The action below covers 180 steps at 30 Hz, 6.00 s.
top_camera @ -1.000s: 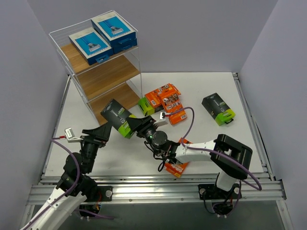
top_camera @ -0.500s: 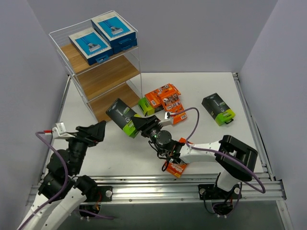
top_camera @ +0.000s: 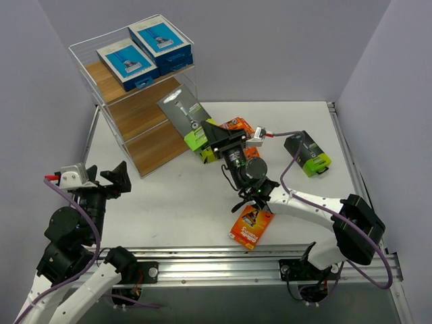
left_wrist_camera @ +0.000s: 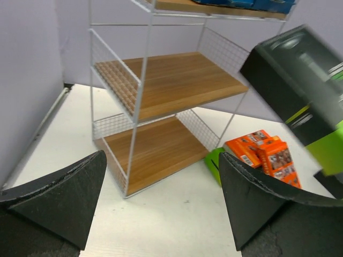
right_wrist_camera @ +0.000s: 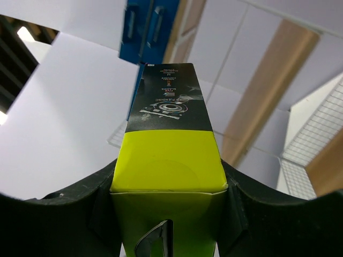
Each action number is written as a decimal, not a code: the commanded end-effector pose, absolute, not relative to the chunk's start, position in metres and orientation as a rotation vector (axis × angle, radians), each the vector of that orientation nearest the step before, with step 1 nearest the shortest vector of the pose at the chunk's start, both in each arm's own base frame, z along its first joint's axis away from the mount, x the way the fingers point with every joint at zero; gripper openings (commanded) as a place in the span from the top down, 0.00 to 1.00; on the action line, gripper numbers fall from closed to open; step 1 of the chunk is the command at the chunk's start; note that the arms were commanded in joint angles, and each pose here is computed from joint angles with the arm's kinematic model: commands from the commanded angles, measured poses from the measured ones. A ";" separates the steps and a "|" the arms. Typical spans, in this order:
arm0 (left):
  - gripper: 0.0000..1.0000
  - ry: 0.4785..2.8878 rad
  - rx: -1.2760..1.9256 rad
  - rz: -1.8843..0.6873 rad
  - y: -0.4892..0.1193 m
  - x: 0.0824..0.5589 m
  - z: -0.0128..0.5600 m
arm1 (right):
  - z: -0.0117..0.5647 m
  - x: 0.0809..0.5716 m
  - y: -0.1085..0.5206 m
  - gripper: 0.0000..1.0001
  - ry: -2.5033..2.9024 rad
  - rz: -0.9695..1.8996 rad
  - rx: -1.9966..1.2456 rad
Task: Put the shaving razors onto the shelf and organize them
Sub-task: Place the shaving razor onto shelf
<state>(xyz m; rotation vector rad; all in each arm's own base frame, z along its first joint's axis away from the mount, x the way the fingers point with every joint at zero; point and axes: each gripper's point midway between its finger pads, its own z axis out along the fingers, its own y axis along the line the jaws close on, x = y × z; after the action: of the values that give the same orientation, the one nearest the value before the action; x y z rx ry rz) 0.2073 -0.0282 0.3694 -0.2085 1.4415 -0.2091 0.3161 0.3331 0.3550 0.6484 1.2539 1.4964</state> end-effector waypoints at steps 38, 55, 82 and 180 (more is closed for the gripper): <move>0.06 1.363 -0.199 -0.121 -0.004 0.190 0.338 | 0.419 0.342 0.332 1.00 1.026 1.745 0.599; 0.98 1.360 -0.212 -0.124 -0.003 0.191 0.337 | 0.408 0.418 0.364 1.00 1.110 1.692 0.638; 0.07 1.333 -0.223 -0.156 -0.002 0.185 0.337 | 0.385 0.484 0.390 0.49 1.225 1.581 0.798; 0.05 1.405 -0.152 -0.153 -0.017 0.192 0.331 | 0.355 0.463 0.379 0.00 1.589 1.361 0.685</move>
<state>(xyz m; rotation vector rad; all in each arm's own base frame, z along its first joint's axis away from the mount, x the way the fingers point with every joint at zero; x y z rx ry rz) 0.1947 -0.0183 0.3181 -0.1389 1.4258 -0.1335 0.4737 0.3947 0.2988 0.7257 1.7105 1.2862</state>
